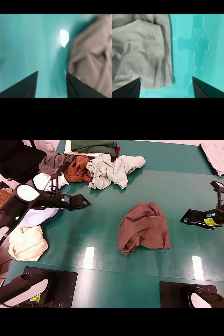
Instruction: Fold the shirts.
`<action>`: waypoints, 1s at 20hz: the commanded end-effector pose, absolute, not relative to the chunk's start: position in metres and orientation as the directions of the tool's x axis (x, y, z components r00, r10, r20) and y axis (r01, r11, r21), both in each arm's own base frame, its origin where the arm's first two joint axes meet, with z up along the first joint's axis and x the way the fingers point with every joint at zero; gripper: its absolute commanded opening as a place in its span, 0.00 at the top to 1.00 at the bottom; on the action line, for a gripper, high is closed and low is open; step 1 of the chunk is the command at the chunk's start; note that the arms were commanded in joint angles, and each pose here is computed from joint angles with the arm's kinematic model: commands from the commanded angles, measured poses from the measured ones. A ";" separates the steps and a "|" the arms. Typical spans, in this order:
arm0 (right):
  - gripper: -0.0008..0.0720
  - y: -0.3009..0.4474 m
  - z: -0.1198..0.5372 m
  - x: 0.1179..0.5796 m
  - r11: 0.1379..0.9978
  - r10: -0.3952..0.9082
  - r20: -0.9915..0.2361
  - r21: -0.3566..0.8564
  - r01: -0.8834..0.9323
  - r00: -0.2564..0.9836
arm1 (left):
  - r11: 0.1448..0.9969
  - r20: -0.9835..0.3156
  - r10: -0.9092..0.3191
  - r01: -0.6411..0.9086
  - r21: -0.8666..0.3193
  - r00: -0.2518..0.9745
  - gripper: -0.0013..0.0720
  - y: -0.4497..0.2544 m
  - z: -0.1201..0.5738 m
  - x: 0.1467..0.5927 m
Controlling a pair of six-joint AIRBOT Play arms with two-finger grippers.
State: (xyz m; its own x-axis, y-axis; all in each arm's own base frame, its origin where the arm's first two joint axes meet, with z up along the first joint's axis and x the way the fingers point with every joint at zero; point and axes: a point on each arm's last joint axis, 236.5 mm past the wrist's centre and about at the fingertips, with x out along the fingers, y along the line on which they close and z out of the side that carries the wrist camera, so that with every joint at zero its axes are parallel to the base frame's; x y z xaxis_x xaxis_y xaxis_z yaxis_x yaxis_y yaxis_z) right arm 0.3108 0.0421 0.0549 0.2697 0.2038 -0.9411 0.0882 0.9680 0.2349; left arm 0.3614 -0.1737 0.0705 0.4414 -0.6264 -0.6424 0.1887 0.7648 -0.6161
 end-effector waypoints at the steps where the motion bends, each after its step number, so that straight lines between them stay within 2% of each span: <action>1: 0.02 0.038 0.055 0.308 0.969 0.202 -0.944 0.231 0.086 0.261 | 0.644 -0.574 -0.764 0.307 -0.700 0.295 0.40 -0.223 0.060 0.355; 2: 0.02 0.038 0.054 0.306 0.970 0.201 -0.947 0.229 0.086 0.249 | 0.640 -0.577 -0.767 0.267 -0.720 0.283 0.40 -0.229 0.051 0.364; 3: 0.02 0.038 0.053 0.303 0.970 0.202 -0.950 0.228 0.086 0.240 | 0.625 -0.570 -0.778 0.234 -0.745 0.266 0.27 -0.237 0.042 0.373; 4: 0.02 0.039 0.053 0.302 0.970 0.204 -0.951 0.229 0.086 0.232 | 0.609 -0.559 -0.789 0.211 -0.764 0.255 0.08 -0.242 0.035 0.382; 8: 0.02 0.039 0.051 0.293 0.970 0.206 -0.958 0.227 0.088 0.198 | 0.571 -0.541 -0.817 0.150 -0.807 0.198 0.09 -0.257 0.004 0.407; 12: 0.02 0.039 0.051 0.293 0.967 0.206 -0.959 0.230 0.106 0.195 | 0.561 -0.557 -0.826 0.228 -0.796 0.085 0.09 -0.304 -0.029 0.398; 19: 0.03 0.039 0.050 0.289 0.966 0.207 -0.962 0.230 0.118 0.177 | 0.493 -0.522 -0.853 0.337 -0.802 0.003 0.09 -0.372 -0.033 0.398; 20: 0.06 0.039 0.051 0.288 0.966 0.207 -0.962 0.230 0.118 0.177 | 0.487 -0.520 -0.854 0.346 -0.802 -0.005 0.09 -0.378 -0.033 0.397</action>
State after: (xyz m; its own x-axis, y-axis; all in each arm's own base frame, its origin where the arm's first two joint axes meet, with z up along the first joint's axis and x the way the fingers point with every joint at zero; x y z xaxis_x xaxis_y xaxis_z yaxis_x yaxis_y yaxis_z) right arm 0.2895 0.0396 0.0503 0.1800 0.2074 -0.9616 0.1145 0.9665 0.2299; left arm 0.4011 -0.3552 -0.0325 0.0293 -0.8428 -0.5375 0.3176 0.5177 -0.7944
